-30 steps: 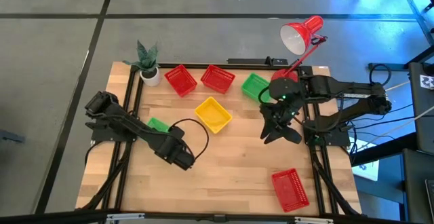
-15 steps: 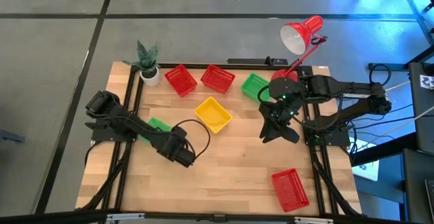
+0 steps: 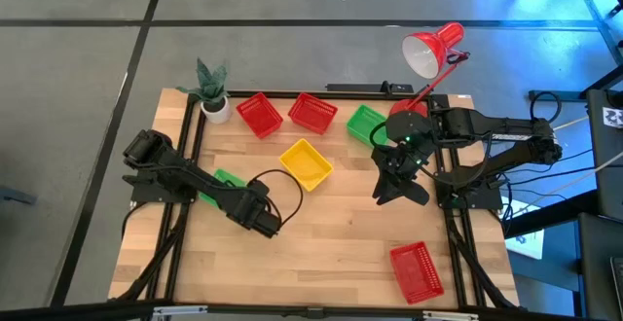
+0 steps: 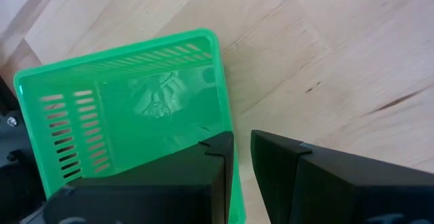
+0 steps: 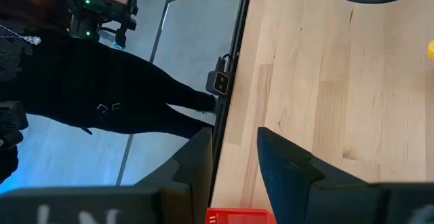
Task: Stack baskets by color
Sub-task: Stack the green bin on the green bin
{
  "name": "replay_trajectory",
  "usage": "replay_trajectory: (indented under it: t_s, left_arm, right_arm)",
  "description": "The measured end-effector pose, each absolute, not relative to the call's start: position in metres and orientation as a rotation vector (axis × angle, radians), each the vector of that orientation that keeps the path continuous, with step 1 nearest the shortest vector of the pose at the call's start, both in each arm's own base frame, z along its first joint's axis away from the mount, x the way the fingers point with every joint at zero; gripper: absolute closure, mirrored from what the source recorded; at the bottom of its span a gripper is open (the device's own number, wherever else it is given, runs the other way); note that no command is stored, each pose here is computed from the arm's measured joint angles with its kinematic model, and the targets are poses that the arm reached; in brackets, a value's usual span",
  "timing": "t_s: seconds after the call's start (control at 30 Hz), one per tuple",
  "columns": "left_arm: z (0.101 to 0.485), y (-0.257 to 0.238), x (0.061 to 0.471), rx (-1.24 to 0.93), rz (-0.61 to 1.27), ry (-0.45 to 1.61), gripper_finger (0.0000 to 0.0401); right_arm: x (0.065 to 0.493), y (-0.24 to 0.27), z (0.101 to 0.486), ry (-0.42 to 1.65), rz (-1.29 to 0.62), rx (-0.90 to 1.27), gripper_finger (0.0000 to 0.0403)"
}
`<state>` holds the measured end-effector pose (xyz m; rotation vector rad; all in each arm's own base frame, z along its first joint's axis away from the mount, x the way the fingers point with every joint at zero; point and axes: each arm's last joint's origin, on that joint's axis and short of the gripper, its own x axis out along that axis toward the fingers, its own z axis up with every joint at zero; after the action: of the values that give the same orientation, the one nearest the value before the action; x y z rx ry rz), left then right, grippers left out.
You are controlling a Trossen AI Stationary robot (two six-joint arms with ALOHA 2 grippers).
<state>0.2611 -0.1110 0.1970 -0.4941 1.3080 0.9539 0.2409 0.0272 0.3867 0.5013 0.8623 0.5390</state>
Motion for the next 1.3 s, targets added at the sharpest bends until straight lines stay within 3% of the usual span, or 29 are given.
replay_trajectory:
  t_s: [1.3]
  left_arm:
    - [0.185, -0.101, 0.239, -0.339, 1.055, 1.463, 0.0358]
  right_arm:
    - [0.241, 0.027, 0.387, 0.858, 0.541, 0.498, 0.0286]
